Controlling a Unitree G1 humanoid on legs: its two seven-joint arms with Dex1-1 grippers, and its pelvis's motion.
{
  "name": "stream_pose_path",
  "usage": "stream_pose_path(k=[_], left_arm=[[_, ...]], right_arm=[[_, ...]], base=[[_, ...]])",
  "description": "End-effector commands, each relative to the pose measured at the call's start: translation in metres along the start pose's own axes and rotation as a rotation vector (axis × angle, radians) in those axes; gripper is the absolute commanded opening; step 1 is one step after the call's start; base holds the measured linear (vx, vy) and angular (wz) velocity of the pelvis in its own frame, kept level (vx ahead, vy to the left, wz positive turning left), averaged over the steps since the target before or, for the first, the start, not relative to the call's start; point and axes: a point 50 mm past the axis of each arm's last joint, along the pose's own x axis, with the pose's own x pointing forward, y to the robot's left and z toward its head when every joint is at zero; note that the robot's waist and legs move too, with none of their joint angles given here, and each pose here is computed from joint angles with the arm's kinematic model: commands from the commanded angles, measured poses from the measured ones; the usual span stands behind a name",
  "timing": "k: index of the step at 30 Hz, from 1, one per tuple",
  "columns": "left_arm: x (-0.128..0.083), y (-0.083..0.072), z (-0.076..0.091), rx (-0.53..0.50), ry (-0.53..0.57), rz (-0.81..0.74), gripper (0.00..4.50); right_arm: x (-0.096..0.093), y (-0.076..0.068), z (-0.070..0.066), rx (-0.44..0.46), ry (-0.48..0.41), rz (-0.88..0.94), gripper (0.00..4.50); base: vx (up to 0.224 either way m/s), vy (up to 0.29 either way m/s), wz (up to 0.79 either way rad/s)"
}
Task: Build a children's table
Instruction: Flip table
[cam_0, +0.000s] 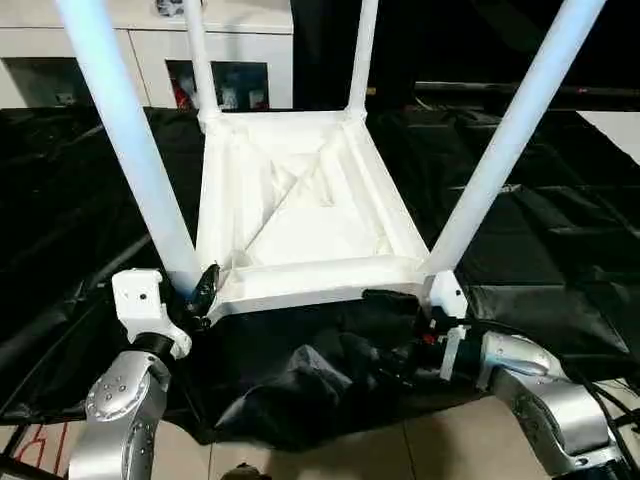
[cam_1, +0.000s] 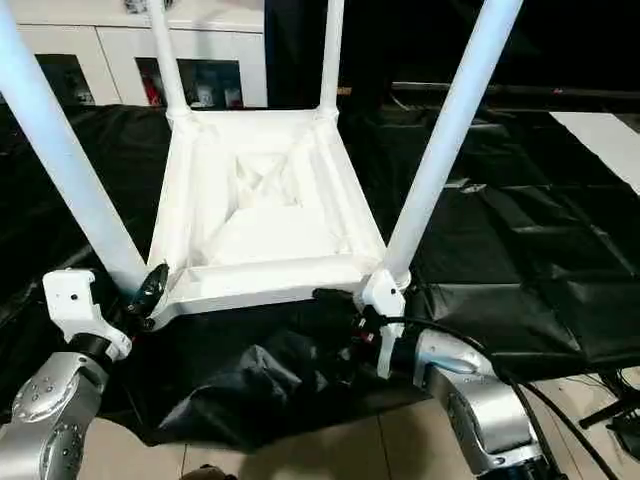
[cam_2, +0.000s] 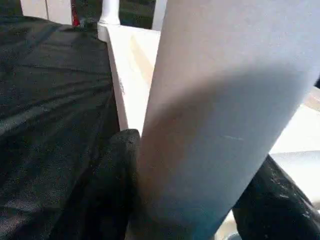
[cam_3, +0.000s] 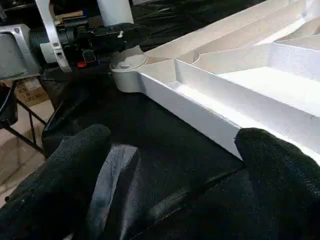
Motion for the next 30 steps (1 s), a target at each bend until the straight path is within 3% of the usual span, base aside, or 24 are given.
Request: stream_pose_path(k=[1,2,4,5,6,11,14,20,24,30], left_arm=[[0.0,-0.005,-0.007,-0.104,0.032,-0.021,2.32],[0.0,-0.005,-0.007,-0.112,0.03,-0.021,2.31],[0.003,-0.01,-0.002,-0.232,0.001,-0.03,2.31],[0.003,-0.011,-0.001,-0.245,-0.003,-0.032,2.31],[0.005,-0.014,0.004,-0.334,-0.029,-0.041,2.31],[0.007,-0.018,0.012,-0.502,-0.085,-0.023,2.31],[0.008,-0.017,0.015,-0.519,-0.097,-0.018,2.31],[0.011,-0.023,0.017,-0.514,-0.083,-0.055,2.24],[0.012,-0.025,0.017,-0.528,-0.08,-0.062,2.24],[0.012,-0.03,0.016,-0.521,-0.067,-0.083,2.24]], right_arm=[[0.001,-0.001,0.002,-0.002,-0.001,0.008,4.5],[0.001,-0.001,0.002,-0.001,-0.001,0.01,4.5],[0.001,0.001,0.0,0.0,0.006,0.014,4.5],[0.001,0.001,0.0,-0.001,0.007,0.014,4.5],[0.002,0.0,-0.002,0.006,0.01,-0.007,4.5],[0.008,-0.001,-0.005,0.055,0.004,-0.058,4.5],[0.012,-0.003,-0.004,0.088,-0.029,-0.089,4.5],[0.032,-0.028,0.014,0.292,-0.255,-0.34,4.5],[0.045,-0.036,0.026,0.422,-0.385,-0.357,4.5],[0.061,-0.039,0.04,0.472,-0.448,-0.301,4.5]], base=[[0.0,0.0,0.0],[0.0,0.0,0.0],[0.0,0.0,0.0],[0.0,0.0,0.0],[0.0,0.0,0.0],[0.0,0.0,0.0],[0.0,0.0,0.0],[0.0,0.0,0.0],[0.0,0.0,0.0],[0.0,0.0,0.0]])
